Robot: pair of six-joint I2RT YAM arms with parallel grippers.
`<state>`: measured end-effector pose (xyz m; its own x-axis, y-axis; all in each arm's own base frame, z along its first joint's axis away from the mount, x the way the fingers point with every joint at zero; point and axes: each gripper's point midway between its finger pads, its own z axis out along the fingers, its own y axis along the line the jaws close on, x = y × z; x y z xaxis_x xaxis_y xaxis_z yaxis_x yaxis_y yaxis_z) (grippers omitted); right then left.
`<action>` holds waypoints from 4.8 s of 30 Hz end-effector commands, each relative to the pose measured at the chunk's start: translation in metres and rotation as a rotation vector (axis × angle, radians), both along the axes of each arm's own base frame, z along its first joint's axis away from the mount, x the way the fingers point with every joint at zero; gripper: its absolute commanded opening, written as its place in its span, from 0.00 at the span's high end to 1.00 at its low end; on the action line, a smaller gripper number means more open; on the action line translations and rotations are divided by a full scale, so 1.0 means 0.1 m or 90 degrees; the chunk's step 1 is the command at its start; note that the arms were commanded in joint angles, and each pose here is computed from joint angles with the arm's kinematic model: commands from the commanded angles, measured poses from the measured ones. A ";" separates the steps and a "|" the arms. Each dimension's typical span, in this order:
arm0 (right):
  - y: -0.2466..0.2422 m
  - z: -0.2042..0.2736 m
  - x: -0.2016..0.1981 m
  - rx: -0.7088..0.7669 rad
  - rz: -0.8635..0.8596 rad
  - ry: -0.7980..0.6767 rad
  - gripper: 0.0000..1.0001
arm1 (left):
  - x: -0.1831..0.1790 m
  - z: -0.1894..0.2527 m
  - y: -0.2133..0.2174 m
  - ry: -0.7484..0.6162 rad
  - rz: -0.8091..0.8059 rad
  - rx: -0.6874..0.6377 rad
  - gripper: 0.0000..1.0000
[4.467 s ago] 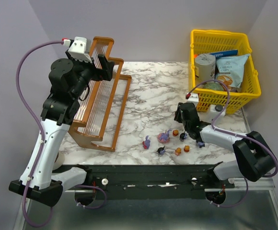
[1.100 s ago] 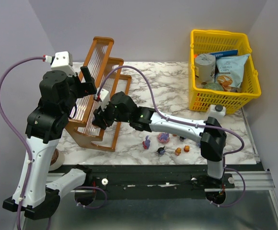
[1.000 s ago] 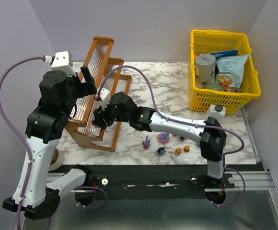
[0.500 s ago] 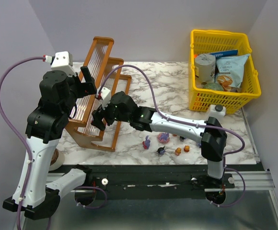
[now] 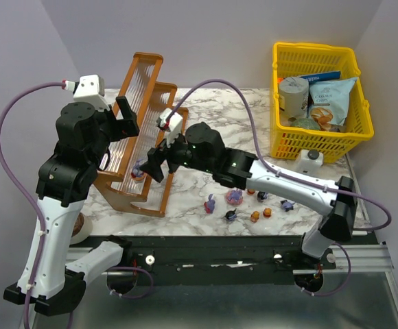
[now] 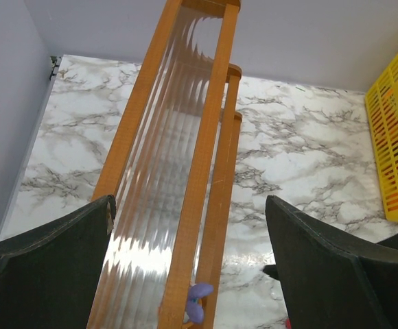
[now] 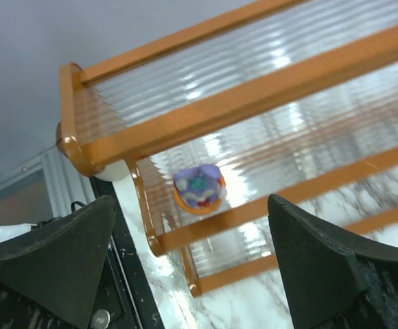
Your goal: Place and organize the plastic toys onto the shelf
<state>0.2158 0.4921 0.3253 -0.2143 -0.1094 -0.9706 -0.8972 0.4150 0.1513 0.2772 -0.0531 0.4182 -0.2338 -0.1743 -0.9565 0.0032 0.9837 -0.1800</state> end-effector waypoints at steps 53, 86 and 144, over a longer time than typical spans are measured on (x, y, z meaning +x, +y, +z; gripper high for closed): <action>-1.83 -2.29 -0.29 -0.360 -0.327 0.377 0.99 | 0.05 -0.41 -0.28 0.055 -0.088 -0.014 0.01; -0.33 -0.39 0.67 -0.069 -0.256 0.356 0.99 | 0.02 -0.30 -0.15 0.036 -0.053 0.001 0.01; 0.05 -0.84 1.36 -0.108 -0.394 0.268 0.84 | 0.08 -0.52 0.33 0.089 0.136 0.047 0.01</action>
